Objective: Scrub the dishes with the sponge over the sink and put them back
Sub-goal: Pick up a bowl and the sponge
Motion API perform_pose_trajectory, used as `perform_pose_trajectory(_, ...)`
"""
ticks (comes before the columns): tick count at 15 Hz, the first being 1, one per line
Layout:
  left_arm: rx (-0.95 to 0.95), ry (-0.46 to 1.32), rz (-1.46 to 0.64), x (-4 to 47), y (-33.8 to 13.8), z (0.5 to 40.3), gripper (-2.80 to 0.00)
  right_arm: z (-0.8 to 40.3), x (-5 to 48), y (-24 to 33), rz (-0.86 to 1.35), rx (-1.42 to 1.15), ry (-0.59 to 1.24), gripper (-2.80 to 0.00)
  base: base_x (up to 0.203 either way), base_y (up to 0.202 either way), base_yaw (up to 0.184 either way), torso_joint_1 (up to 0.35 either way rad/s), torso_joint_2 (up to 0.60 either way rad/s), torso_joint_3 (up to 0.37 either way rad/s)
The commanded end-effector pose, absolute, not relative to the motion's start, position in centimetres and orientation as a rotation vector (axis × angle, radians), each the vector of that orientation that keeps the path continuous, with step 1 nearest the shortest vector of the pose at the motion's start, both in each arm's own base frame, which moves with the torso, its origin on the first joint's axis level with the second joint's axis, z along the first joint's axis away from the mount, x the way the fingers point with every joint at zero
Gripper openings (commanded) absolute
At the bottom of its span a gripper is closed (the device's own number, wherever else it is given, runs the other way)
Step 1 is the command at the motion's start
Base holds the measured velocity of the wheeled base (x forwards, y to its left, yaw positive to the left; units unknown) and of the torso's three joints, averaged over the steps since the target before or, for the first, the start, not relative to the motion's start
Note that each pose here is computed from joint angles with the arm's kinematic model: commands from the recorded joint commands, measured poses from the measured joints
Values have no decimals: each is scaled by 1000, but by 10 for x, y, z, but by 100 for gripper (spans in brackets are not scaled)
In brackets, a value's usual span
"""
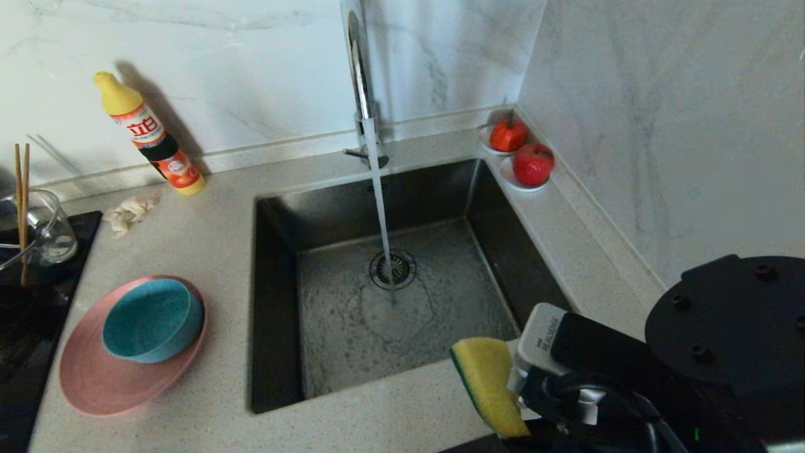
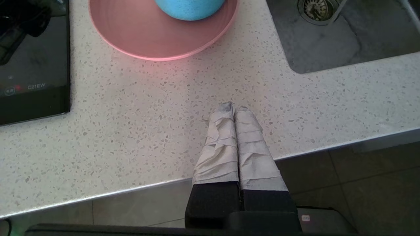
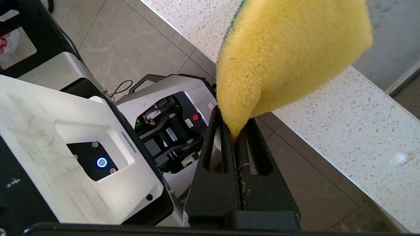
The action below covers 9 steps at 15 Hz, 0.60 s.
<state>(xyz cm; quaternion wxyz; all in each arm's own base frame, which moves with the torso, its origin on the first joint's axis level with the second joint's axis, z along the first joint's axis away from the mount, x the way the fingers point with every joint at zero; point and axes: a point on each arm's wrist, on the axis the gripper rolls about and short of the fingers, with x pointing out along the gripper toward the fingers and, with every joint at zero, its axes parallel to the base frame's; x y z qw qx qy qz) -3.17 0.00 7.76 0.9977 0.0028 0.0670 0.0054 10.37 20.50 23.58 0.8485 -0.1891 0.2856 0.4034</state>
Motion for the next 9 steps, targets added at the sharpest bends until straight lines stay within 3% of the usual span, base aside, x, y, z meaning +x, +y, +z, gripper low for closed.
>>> perform_pose_trajectory(1,-1,138,17,-32,0,77,-280,236,103,205,846,-396,609,-280,0,0,0,0,0,0)
perform_pose_trajectory(4,11,107,36,-34,0,100,-280,236,102,201,838,-384,614,-280,0,0,0,0,0,0)
perform_pose_trajectory(9,30,132,168,-9,4,199,-280,238,101,197,829,-374,602,-280,0,0,0,0,0,0)
